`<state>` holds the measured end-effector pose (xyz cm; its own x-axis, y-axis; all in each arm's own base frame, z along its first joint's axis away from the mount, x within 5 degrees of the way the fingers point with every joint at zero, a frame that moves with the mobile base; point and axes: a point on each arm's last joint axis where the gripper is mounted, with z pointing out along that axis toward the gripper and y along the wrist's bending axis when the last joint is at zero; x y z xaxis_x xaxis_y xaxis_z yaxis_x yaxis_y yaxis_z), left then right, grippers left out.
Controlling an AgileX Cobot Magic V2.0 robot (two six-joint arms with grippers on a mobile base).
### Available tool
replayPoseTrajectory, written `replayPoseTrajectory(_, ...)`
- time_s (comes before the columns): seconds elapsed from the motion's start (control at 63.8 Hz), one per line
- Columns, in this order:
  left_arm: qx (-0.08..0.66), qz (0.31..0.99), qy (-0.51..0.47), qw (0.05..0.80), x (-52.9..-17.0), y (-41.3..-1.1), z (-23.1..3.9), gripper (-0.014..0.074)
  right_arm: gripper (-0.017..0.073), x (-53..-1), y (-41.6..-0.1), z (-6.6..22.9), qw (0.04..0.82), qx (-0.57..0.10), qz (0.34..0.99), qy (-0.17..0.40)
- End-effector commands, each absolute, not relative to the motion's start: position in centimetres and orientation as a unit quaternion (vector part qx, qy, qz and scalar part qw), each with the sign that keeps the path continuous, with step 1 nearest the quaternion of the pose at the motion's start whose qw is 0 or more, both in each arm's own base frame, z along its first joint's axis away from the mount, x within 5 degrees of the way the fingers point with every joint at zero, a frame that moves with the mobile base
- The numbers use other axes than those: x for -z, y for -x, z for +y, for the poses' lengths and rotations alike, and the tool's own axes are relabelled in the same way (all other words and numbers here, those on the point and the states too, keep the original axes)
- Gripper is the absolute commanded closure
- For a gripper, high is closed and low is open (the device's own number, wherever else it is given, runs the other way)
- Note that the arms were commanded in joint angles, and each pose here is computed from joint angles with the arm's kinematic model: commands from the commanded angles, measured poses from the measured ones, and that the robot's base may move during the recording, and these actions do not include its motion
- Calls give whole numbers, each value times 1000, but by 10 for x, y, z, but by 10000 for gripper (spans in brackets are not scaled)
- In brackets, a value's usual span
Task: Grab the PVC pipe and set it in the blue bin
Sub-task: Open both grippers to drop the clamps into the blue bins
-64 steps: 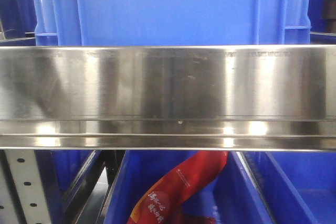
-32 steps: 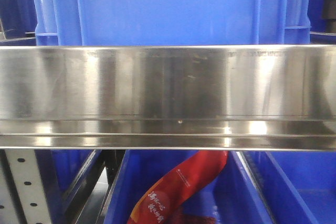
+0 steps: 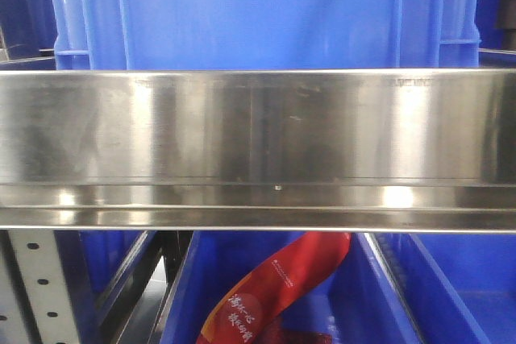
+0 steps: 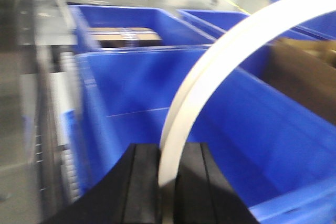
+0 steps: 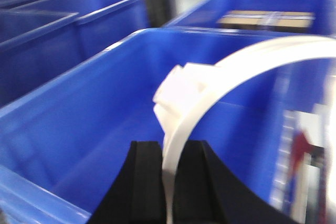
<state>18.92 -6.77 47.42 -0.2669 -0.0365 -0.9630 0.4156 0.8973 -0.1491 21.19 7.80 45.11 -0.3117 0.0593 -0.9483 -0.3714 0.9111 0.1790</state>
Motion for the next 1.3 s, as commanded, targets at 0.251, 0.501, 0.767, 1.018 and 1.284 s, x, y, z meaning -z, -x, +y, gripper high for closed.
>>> replayPoseTrajectory(0.251,198,777,-158,577,-487,-232,-126,704,721,-461,-248,113,563,-207,788,138)
replayPoseTrajectory(0.501,176,794,-129,567,-493,-280,-158,704,721,-453,-278,128,537,-220,803,134)
replayPoseTrajectory(0.767,164,817,-134,537,-466,-317,-180,704,721,-449,-308,140,530,-219,808,134)
replayPoseTrajectory(1.018,152,836,-137,510,-451,-325,-184,693,507,-442,-312,142,517,-217,817,136)
replayPoseTrajectory(1.284,154,838,-136,506,-450,-325,-184,327,161,-441,-312,142,516,-217,817,137)
